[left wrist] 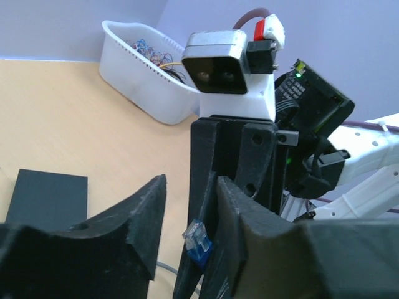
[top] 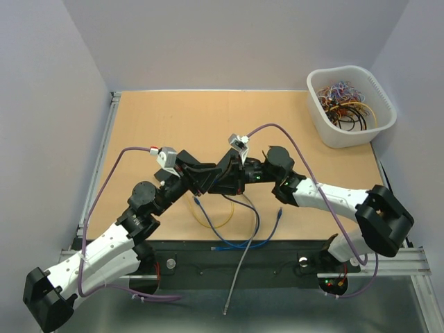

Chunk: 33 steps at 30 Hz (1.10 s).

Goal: Insert the plug into the switch port

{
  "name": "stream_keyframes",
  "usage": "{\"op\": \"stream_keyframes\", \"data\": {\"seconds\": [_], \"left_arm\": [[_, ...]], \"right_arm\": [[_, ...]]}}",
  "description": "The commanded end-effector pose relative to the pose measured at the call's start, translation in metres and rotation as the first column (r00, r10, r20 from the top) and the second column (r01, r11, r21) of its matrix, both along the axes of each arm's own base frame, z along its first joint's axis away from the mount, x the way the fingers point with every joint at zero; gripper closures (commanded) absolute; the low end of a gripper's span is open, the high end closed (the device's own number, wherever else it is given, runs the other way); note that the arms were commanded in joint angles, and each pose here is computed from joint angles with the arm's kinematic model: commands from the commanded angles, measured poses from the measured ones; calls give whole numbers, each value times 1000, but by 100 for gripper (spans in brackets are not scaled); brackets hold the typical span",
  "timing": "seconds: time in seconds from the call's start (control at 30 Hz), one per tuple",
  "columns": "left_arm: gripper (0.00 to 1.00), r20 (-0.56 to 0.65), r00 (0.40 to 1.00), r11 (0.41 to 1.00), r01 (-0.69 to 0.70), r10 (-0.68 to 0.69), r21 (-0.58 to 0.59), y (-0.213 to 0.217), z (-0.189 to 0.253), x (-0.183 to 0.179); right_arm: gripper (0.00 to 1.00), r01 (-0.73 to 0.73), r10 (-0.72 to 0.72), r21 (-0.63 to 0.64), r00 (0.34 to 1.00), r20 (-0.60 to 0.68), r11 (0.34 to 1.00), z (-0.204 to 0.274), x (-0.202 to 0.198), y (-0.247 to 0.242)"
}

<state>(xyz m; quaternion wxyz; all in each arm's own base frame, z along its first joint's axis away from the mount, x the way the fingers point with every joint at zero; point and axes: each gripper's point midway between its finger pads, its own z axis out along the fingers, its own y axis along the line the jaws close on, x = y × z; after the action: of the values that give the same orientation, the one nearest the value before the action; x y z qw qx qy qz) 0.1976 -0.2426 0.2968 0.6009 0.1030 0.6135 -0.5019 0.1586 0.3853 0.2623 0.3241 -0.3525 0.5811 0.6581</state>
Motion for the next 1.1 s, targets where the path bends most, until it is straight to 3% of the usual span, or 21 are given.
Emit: {"op": "stream_keyframes", "data": {"seconds": [0.0, 0.1, 0.17, 0.27, 0.33, 0.43, 0.63, 0.7, 0.8, 0.83, 0.9, 1.0, 1.03, 1.07], "left_arm": [[60, 72, 997, 999, 9, -6, -44, 4, 19, -5], [88, 62, 998, 999, -2, 5, -45, 6, 18, -5], [93, 54, 999, 999, 3, -1, -33, 5, 16, -5], [90, 49, 999, 1000, 18, -17, -13, 4, 10, -8], [76, 45, 999, 999, 32, -32, -2, 3, 5, -10], [65, 38, 998, 999, 43, -43, 1, 3, 0, -13], [60, 52, 997, 998, 57, -56, -12, 5, 2, -19], [63, 51, 997, 999, 51, -50, -14, 6, 1, -18], [79, 43, 998, 999, 41, -40, -21, 7, 1, -17], [91, 39, 999, 999, 39, -38, -24, 8, 1, -17], [100, 34, 999, 999, 30, -29, -29, 9, 2, -16], [100, -2, 1000, 1000, -2, 2, -24, 11, 2, -10], [100, -30, 999, 1000, -18, 18, -9, 12, 0, -7], [100, -70, 995, 998, -70, 69, -7, 17, -3, 1]], "right_arm": [[100, -60, 55, 79, 996, 63, 995, 26, -5, 4], [100, -51, 46, 85, 997, 55, 995, 25, -3, 5], [100, -48, 44, 91, 998, 47, 995, 27, -3, 5], [100, -61, 55, 113, 997, 56, 992, 34, -4, 4], [99, -73, 66, 120, 996, 60, 990, 38, -5, 5], [100, -80, 73, 126, 996, 60, 989, 40, -5, 6], [100, -83, 76, 138, 996, 54, 987, 42, -4, 6], [100, -82, 75, 141, 996, 56, 987, 42, -4, 6], [100, -84, 78, 139, 996, 50, 987, 41, -4, 6], [100, -82, 77, 134, 996, 45, 988, 38, -3, 5], [100, -82, 77, 133, 996, 41, 988, 36, -4, 5], [99, -53, 49, 135, 998, 35, 989, 36, 0, 4], [95, -34, 32, 136, 999, 19, 990, 37, 4, 3], [83, -13, 13, 135, 1000, 6, 991, 38, 9, 1]]}}
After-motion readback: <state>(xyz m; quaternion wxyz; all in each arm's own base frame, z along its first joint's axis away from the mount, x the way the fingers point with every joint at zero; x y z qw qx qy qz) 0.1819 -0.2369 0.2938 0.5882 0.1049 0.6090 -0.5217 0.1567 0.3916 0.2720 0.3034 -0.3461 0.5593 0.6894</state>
